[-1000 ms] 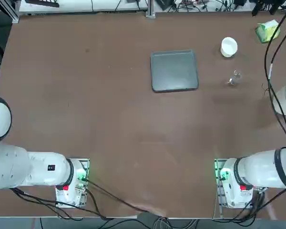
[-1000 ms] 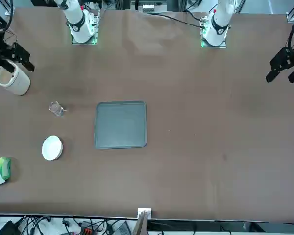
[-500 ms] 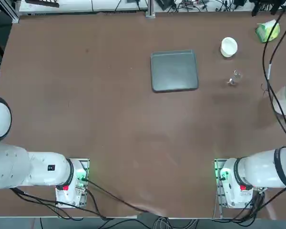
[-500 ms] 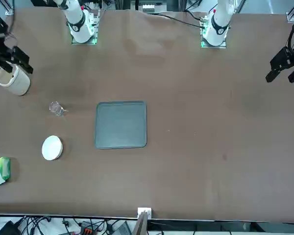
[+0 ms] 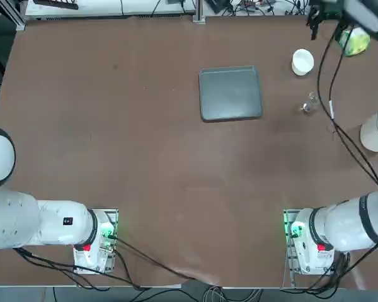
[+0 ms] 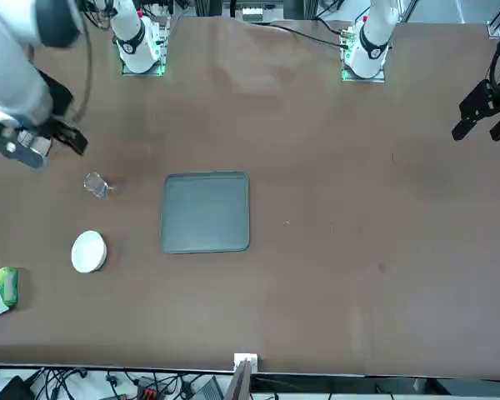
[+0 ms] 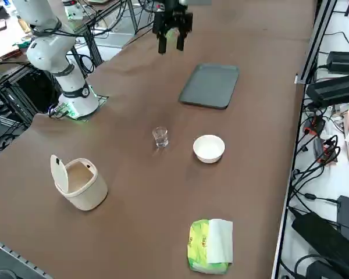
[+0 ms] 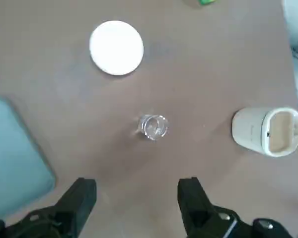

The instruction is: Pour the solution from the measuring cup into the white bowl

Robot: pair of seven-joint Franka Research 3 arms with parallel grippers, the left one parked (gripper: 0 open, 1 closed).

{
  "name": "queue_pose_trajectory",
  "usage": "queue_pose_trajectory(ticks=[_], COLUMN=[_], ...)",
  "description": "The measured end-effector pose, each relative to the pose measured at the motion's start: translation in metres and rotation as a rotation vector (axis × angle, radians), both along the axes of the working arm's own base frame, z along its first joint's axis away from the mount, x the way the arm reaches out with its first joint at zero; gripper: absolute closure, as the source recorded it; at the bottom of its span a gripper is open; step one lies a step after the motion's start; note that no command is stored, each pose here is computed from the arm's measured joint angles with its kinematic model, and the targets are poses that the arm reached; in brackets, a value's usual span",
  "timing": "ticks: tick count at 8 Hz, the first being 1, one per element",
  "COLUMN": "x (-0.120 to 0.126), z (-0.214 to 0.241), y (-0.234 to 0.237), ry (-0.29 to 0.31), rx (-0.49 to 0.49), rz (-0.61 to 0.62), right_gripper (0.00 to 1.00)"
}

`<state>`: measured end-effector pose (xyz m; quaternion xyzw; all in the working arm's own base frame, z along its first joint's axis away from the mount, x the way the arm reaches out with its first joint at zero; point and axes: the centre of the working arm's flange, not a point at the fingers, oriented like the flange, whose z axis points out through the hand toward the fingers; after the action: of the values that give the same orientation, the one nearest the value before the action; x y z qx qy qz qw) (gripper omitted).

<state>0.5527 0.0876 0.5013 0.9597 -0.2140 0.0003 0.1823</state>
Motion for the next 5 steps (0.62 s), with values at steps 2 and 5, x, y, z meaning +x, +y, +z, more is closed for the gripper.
queue_pose_trajectory(ticks=[2,5], x=[-0.012,-0.031], z=[-0.078,-0.196], y=[0.019,0.053], ry=[-0.086,-0.226], rx=[-0.135,-0.371], rz=[-0.145,-0.375], right_gripper=[0.00,0.01])
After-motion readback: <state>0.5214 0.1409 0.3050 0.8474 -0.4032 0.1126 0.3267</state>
